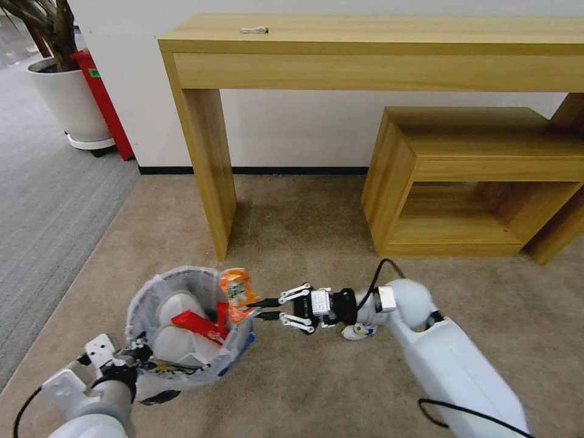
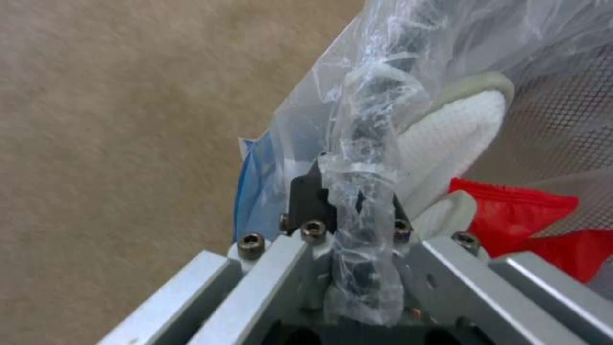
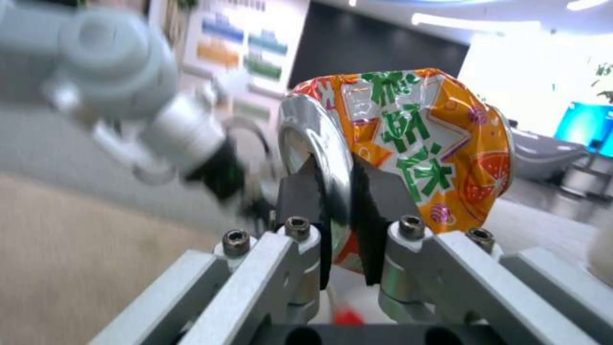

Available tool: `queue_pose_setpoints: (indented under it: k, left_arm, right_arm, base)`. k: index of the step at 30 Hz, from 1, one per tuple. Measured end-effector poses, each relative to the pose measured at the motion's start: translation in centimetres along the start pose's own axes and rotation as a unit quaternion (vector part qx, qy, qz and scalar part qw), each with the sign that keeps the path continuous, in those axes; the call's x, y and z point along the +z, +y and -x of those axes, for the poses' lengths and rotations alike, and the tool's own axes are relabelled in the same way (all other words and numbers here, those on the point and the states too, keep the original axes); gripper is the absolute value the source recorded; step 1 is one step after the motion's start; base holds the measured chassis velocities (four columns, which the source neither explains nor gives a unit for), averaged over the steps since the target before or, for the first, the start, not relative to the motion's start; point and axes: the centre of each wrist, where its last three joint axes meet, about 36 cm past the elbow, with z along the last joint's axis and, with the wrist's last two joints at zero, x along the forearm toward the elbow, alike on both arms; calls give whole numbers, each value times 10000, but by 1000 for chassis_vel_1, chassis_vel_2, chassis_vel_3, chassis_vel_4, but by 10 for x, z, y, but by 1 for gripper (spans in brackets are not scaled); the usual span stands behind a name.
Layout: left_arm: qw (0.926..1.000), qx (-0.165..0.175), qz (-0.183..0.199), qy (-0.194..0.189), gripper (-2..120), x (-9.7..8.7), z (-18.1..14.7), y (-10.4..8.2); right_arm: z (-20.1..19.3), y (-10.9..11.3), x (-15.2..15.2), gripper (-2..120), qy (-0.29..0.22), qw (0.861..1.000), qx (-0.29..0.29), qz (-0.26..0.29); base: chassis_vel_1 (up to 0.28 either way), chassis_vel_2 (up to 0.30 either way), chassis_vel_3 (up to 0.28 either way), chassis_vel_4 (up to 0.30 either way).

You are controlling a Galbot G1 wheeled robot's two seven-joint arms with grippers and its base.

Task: Pick up the trash bin and place the garbage on the floor into it.

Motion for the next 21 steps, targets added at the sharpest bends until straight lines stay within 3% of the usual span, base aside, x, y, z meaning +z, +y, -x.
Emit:
queue_pose_setpoints:
  k: [2,4,9,17,20,21]
  left_arm:
    - [9999,122,-20,61,1,3,-3,-7]
    - [9996,246,-9,119,1,5,-8,-15]
    - [9994,311,31,133,1,5,-13,-19]
    - [9992,361,115,150,1,6,-19,-23]
    - [9994,293,136,102,1,3,-18,-19]
    - [9994,293,136,102,1,3,-18,-19]
  right_arm:
    - [8,1,6,8,23,10000,-53,67]
    - [7,-1,9,8,459,9988,-160,-87]
    - [1,-5,7,10,930,9948,-322,-275]
    - [-9,-6,1,39,1092,9931,-224,-369]
    - [-12,-3,-3,54,941,9947,153,-386]
    - [-12,-3,-3,54,941,9947,153,-386]
  base:
    - [0,0,0,0]
    - [0,0,0,0]
    - [0,0,0,0]
    - [0,0,0,0]
    - [0,0,0,0]
    - [0,0,0,0]
